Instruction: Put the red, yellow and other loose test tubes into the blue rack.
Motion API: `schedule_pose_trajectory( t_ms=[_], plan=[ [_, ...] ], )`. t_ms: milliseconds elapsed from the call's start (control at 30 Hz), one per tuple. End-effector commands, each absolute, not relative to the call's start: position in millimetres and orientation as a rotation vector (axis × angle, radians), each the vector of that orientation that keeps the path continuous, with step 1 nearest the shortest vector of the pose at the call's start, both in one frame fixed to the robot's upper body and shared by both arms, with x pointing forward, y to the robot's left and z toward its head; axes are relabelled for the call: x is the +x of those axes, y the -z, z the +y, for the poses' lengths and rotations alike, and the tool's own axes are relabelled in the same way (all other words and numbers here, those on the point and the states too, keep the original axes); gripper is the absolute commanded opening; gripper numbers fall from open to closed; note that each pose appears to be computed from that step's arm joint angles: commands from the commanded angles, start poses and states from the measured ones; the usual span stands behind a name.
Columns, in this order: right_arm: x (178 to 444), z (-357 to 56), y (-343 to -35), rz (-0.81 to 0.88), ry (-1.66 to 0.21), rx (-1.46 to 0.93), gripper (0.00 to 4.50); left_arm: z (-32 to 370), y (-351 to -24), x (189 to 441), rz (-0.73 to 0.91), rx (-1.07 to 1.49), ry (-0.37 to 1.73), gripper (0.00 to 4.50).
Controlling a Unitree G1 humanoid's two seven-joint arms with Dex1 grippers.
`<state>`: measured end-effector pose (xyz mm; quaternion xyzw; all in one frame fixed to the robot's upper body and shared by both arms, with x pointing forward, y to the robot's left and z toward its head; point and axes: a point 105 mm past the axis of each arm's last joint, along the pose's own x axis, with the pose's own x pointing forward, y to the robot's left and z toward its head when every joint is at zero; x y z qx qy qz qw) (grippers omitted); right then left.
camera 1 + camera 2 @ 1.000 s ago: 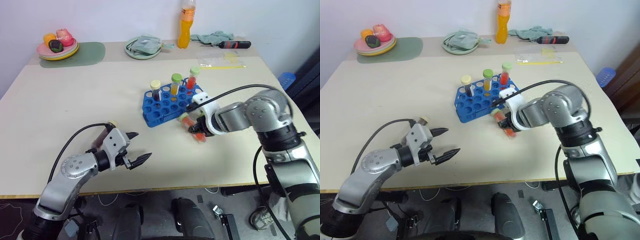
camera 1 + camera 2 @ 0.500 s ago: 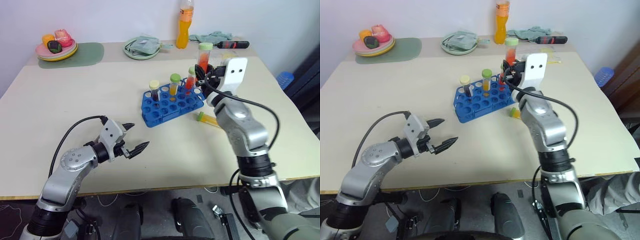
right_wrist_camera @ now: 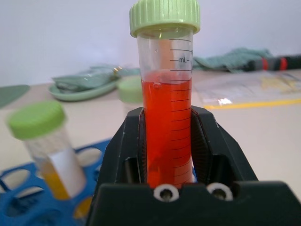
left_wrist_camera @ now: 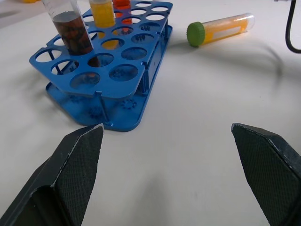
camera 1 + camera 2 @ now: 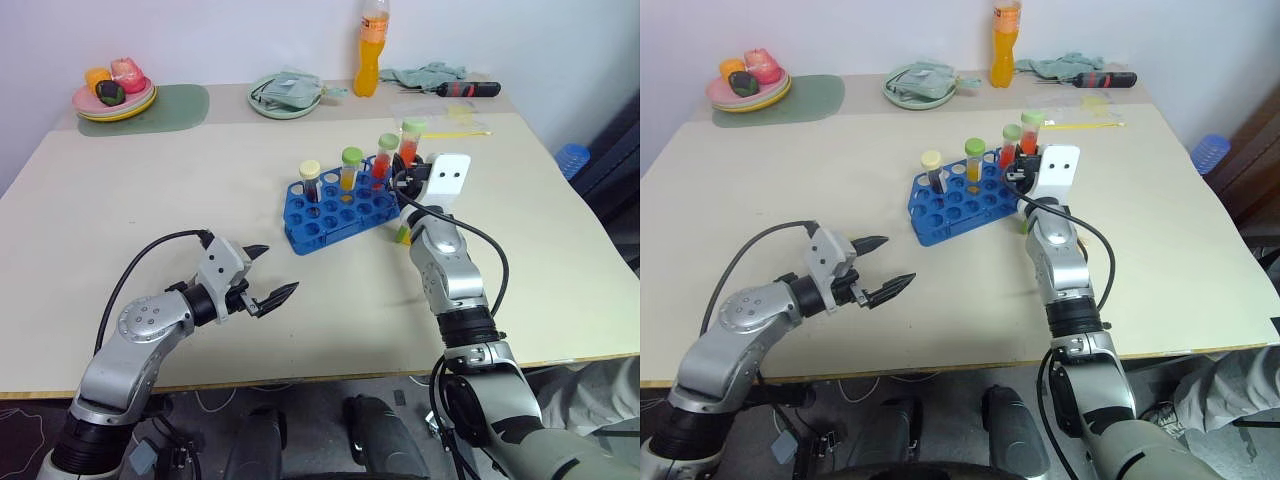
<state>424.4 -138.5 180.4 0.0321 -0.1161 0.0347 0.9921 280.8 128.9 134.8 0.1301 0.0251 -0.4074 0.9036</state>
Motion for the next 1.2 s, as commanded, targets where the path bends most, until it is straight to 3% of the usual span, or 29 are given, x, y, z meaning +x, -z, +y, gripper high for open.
schedule_pose_trajectory(
  t_ms=[33,700,1200],
  plan=[
    [423.7,-138.6,-195.0,-0.299,-0.065,0.060,0.85,128.0,-149.5,278.5,-0.002,0.285,0.846,4.50],
    [432.5,-128.2,-176.9,-0.371,-0.063,0.167,0.85,126.8,-154.4,277.4,-0.009,0.294,0.863,4.50],
    [433.9,-114.5,-157.0,-0.365,-0.103,0.103,0.85,124.9,-156.7,272.7,0.001,0.297,0.863,4.50]
  ],
)
